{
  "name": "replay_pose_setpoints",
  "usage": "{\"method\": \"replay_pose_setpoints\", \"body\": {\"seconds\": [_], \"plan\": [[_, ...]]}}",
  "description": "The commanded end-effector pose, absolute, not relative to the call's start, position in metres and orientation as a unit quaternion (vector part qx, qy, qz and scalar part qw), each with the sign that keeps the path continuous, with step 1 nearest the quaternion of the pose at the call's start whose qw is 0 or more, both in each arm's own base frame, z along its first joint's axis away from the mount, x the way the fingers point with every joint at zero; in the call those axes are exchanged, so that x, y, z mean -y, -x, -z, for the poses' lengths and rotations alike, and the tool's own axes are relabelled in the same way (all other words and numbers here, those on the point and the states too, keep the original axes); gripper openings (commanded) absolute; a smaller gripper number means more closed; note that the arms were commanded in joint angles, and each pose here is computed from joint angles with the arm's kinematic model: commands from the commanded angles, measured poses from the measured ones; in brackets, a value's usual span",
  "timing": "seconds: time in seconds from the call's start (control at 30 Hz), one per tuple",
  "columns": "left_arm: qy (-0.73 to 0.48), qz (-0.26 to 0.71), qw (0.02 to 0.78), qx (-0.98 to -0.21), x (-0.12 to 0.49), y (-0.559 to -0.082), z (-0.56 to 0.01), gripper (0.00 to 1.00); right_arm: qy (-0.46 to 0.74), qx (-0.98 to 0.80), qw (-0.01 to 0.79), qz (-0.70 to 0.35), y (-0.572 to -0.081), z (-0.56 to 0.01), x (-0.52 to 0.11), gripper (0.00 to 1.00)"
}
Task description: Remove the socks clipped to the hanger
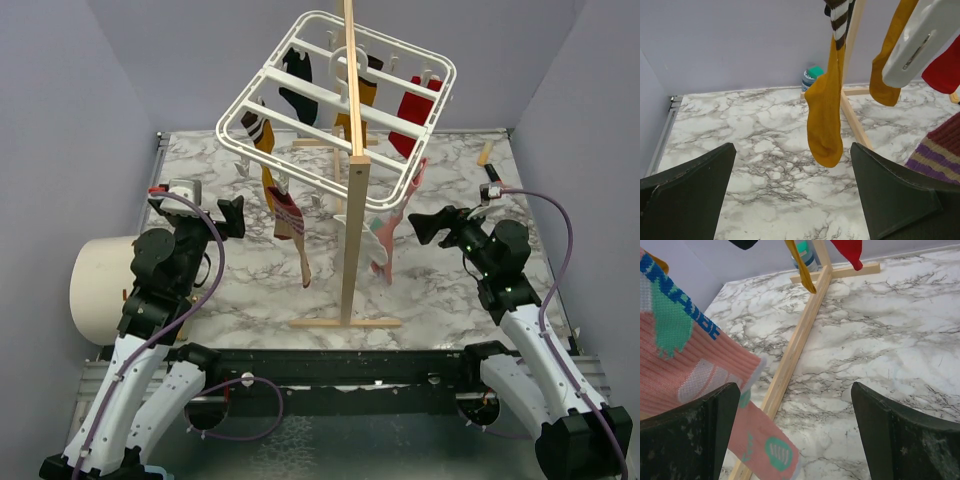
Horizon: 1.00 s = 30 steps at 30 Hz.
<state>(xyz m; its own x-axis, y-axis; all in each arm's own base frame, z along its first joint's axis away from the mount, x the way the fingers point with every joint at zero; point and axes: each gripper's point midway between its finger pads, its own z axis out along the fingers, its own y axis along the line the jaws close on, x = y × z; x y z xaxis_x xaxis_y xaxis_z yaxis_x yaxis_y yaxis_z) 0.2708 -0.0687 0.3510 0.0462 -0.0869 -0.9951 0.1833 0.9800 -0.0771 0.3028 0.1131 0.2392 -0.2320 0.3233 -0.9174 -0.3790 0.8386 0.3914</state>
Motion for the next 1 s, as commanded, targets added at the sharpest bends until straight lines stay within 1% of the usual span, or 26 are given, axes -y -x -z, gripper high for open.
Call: {"method": "replay_pose_setpoints", "body": {"seconds": [0.0,0.27,0.4,0.53,0.63,0.77,0.97], "plan": [[-0.048,0.119,0.728,-0.673,0.077,-0.265,-0.357,0.99,0.034,-0.734,0.611,-0.294,-0.299,-0.236,-0.119,1.00],[-0.110,0.125,0.727,-0.666,0.088,-0.251,-0.351,0.99,0.038,-0.736,0.607,-0.297,-0.299,-0.235,-0.121,1.00],[-0.197,0.166,0.705,-0.661,0.113,-0.231,-0.336,0.99,0.066,-0.734,0.594,-0.322,-0.292,-0.234,-0.132,1.00],[-0.247,0.214,0.657,-0.679,0.132,-0.213,-0.312,0.99,0.073,-0.743,0.579,-0.326,-0.285,-0.227,-0.134,0.99],[-0.277,0.250,0.625,-0.685,0.144,-0.198,-0.302,0.99,0.075,-0.738,0.584,-0.329,-0.272,-0.228,-0.133,0.98],[-0.320,0.296,0.608,-0.663,0.159,-0.175,-0.301,0.99,0.082,-0.734,0.589,-0.328,-0.256,-0.236,-0.132,0.97],[-0.333,0.337,0.601,-0.644,0.165,-0.149,-0.307,0.99,0.104,-0.731,0.581,-0.342,-0.233,-0.246,-0.137,0.95]]}}
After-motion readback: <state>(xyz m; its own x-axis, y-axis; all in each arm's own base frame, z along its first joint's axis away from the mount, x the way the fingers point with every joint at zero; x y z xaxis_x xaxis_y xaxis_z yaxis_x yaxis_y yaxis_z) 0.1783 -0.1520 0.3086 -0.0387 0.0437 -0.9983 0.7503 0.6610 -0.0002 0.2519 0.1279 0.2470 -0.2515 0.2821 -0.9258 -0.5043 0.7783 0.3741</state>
